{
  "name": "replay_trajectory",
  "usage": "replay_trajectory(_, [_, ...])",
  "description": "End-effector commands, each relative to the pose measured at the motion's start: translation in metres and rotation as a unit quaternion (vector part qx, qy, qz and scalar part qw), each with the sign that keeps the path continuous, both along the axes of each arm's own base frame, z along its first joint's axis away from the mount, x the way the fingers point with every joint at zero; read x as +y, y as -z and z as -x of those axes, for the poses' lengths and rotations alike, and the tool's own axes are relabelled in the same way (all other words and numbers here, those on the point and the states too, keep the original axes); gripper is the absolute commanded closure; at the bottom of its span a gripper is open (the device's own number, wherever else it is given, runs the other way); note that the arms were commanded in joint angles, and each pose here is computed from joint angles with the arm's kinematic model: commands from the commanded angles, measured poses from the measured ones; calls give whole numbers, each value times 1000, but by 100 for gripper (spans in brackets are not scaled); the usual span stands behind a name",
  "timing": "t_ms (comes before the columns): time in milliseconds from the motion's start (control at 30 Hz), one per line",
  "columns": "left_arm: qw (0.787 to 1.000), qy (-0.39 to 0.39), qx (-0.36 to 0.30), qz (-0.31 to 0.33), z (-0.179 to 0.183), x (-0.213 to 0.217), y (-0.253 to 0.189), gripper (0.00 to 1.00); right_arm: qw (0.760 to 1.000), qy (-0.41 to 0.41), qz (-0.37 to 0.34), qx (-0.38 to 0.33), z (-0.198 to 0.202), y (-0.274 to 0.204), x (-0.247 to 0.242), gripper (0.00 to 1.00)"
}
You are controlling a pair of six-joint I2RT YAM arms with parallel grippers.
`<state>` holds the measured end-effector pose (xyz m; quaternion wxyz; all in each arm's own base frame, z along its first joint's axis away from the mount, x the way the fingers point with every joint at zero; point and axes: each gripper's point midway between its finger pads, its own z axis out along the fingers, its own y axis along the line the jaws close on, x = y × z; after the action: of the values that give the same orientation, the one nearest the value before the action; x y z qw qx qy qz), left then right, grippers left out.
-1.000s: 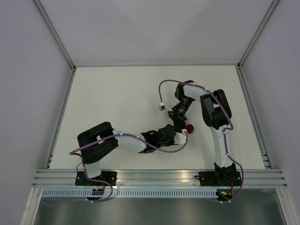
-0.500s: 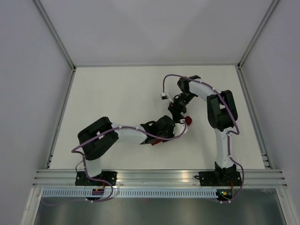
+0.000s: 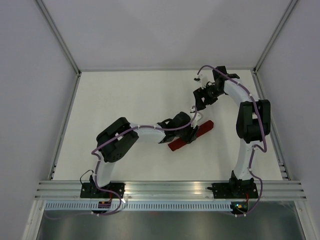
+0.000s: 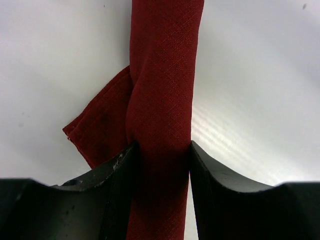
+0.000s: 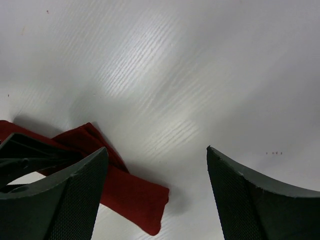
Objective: Fold the napkin, place the utensils inside, and roll it up
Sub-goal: Roll the napkin with the utensil
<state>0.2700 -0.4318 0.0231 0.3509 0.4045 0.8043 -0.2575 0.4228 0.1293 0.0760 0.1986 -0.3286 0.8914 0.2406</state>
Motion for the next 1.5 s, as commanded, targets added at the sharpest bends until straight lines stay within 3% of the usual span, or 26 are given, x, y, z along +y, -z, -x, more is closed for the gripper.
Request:
replay_trajectory(0, [988, -76, 132, -1, 16, -3, 42, 49, 997, 72, 23, -3, 1, -14, -17, 15])
replay_trajectory(233, [968, -182, 174, 1, -3, -14, 59, 49, 991, 125, 51, -15, -5, -25, -61, 14])
replay_trajectory(533, [934, -283, 213, 36, -13, -18, 59, 48, 987, 149, 67, 7, 16, -25, -92, 13])
replay_trajectory(867, [918, -317, 232, 45, -12, -18, 65, 47, 985, 144, 42, 85, 65, 1, -79, 13])
replay_trajectory(1100, [898, -347, 263, 69, -7, -17, 66, 46, 979, 151, 14, 134, 70, 20, -63, 15])
replay_trajectory(1467, [884, -362, 283, 88, -6, -20, 69, 46, 969, 167, 6, 181, 80, 51, -52, 21])
